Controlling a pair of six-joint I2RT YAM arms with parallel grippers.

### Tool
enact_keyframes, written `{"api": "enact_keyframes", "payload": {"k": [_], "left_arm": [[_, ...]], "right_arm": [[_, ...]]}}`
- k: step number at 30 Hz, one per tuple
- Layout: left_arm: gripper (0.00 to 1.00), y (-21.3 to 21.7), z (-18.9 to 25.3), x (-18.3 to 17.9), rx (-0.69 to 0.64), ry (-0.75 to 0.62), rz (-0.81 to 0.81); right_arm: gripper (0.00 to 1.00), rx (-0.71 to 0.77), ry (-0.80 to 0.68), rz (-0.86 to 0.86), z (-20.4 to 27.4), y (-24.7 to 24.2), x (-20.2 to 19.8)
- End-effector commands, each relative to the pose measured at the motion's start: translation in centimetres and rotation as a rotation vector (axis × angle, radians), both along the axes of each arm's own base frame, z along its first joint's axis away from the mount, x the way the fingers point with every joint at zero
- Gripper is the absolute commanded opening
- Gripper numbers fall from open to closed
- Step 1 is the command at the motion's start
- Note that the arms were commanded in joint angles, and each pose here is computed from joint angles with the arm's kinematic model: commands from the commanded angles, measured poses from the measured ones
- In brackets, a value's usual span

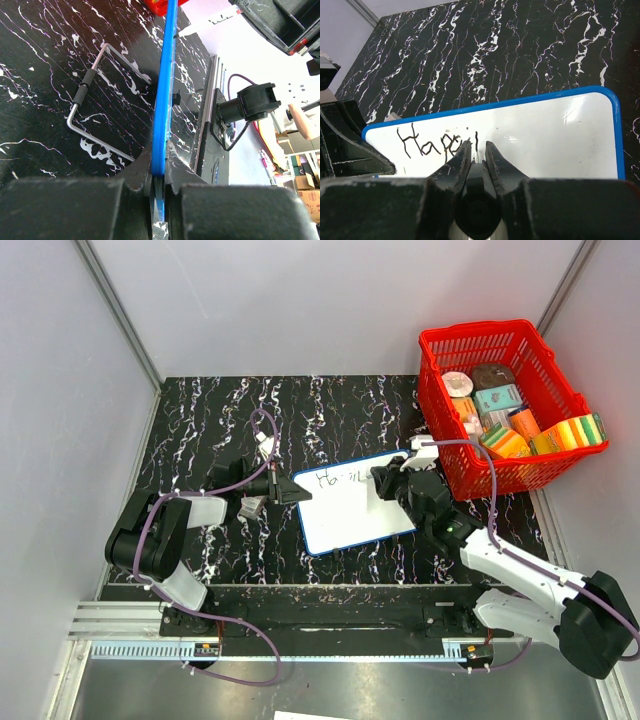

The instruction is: Write a sentence on the whiteboard

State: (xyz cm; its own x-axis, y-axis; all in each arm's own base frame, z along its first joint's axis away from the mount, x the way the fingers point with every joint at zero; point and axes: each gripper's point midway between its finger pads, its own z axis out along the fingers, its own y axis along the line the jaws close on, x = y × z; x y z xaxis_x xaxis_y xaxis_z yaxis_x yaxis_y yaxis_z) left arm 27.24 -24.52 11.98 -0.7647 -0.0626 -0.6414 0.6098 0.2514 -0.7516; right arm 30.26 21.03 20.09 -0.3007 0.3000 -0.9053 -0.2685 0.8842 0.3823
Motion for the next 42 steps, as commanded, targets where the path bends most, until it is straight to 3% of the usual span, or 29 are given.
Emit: {"api": "enact_keyframes", "payload": {"k": [1,24,42], "left_arm": [[0.00,0.3,-1.0,1.5,0.066,-0.105,0.052],[0.00,0.3,-1.0,1.5,0.064,-0.107,0.048],[0.00,0.3,-1.0,1.5,0.064,-0.108,0.051]], "right_arm": [[0.00,0.003,-0.027,-0.039,1.1,-0.5,0.7],[0.00,0.020,-0.102,-0.114,4.0,-1.0,2.5],[0.00,-0.006,-0.056,-0.090,2.1,-1.4,1.3]]}}
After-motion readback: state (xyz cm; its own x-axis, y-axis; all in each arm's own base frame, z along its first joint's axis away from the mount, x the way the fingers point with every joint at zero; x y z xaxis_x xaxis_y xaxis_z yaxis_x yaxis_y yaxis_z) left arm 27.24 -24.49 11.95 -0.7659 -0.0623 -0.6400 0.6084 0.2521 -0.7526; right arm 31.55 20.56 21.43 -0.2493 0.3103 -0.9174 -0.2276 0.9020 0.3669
